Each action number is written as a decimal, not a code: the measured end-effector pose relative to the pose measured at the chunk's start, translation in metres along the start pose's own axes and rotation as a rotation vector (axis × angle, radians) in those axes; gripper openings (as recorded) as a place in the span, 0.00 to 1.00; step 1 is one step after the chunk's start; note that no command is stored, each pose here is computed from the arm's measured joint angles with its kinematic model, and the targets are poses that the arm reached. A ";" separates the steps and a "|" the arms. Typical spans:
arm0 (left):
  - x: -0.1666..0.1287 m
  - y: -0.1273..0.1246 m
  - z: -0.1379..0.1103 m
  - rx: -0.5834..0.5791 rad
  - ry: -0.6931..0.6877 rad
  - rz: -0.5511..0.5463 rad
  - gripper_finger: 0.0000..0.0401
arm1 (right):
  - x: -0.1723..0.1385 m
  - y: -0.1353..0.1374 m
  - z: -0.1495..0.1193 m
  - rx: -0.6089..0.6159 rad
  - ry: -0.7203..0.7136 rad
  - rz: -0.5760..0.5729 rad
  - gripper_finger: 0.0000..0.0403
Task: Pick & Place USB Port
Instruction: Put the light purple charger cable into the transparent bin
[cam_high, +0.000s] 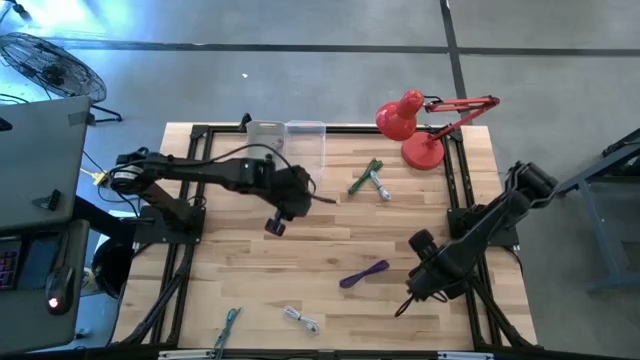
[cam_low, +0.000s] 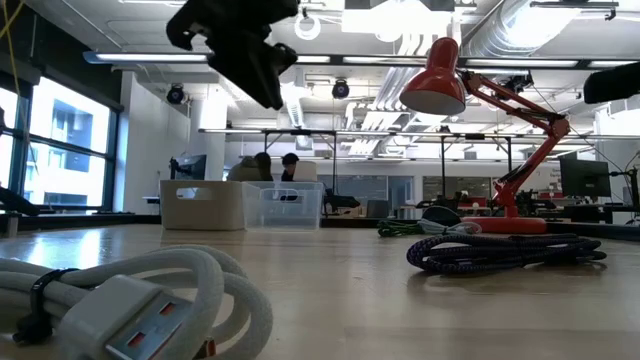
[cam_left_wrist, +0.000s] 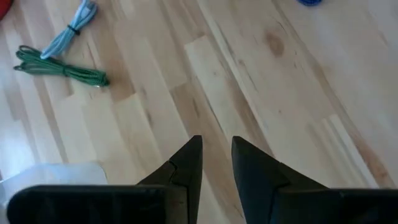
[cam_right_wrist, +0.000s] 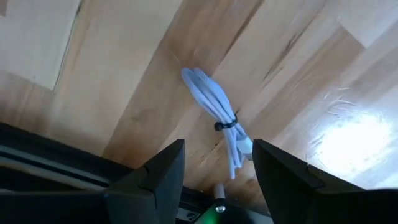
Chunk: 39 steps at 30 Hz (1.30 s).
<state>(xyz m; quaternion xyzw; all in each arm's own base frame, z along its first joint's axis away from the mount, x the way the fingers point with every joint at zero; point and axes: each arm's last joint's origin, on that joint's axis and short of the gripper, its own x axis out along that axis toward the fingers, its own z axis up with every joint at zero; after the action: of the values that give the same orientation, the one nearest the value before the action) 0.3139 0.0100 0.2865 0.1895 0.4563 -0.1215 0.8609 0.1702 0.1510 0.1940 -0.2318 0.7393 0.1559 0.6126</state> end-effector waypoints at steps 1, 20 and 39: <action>0.000 -0.003 0.002 0.003 0.004 0.008 0.21 | 0.001 0.000 0.001 0.000 0.006 -0.001 0.45; 0.000 -0.040 0.028 0.060 -0.062 0.103 0.21 | 0.023 0.003 0.015 -0.059 0.025 0.000 0.45; 0.001 -0.042 0.028 0.051 -0.054 0.131 0.21 | 0.073 -0.001 -0.006 0.028 0.059 0.007 0.09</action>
<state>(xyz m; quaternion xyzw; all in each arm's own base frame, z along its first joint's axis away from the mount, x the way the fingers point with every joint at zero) 0.3191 -0.0402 0.2915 0.2374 0.4165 -0.0817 0.8738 0.1554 0.1363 0.1240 -0.2252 0.7600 0.1407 0.5932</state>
